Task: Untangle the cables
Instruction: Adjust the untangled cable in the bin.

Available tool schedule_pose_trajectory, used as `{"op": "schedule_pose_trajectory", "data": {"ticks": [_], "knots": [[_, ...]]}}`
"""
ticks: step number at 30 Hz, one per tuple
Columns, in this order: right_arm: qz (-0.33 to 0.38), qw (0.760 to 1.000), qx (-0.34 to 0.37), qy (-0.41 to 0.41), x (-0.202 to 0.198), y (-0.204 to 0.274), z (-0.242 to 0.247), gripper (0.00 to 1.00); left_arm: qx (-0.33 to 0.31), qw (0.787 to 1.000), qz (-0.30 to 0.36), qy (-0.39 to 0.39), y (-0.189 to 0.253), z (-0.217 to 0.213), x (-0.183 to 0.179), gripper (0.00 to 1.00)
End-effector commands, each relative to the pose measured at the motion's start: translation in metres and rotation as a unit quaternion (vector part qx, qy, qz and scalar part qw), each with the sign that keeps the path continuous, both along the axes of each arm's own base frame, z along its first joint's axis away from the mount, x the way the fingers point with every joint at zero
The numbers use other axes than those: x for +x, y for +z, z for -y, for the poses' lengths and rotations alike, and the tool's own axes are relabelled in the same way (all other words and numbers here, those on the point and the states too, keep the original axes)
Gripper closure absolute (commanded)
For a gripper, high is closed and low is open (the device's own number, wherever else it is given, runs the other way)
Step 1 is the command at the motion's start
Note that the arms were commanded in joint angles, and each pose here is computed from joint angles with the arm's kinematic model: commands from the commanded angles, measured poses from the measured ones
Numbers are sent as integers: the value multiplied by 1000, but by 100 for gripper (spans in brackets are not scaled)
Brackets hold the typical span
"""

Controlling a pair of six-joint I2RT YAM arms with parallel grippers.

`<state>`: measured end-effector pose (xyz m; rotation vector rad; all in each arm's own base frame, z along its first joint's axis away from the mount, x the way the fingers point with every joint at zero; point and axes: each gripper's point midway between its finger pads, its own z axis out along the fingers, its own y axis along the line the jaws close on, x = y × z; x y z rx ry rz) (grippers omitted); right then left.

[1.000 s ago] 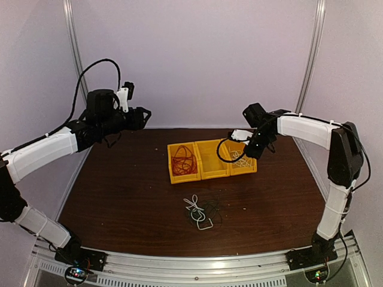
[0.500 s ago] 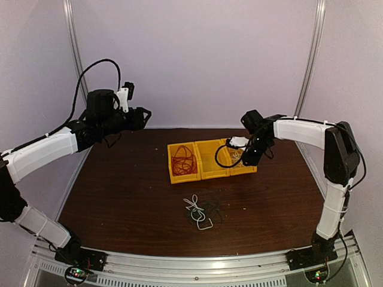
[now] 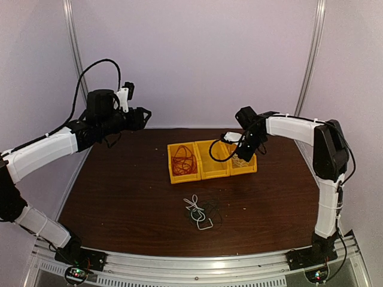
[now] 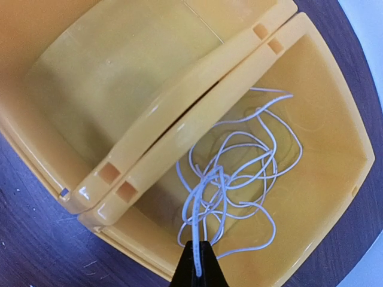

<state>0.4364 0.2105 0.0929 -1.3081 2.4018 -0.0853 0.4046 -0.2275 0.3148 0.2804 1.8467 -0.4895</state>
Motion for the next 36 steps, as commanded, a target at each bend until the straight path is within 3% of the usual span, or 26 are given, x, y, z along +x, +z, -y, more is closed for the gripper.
{"op": "schedule_pose_trajectory", "data": {"ticks": [1,10,15,22,26,30,32,36], "knots": [[-16,1000,12,-4,9,-13,-9,100,-13,1000,9,-2,3,1,4,40],[-34,999,6,-12,14,-27,-6,99,-14,1000,10,-2,4,1,4,40],[6,1000,7,-15,3,15,5,74,-16,1000,10,-9,4,3,2,40],[39,999,20,-9,-31,56,21,60,-14,999,-3,-44,-6,16,1,40],[40,995,87,37,-62,68,5,60,-17,994,4,-105,2,36,-7,45],[20,973,192,123,-107,76,-29,60,38,990,18,-136,-1,65,-29,47],[11,960,229,160,-126,79,-43,61,53,985,-3,-166,-18,84,-50,47],[-3,936,257,241,-168,75,-70,62,26,971,-60,-228,-63,105,-102,48]]}}
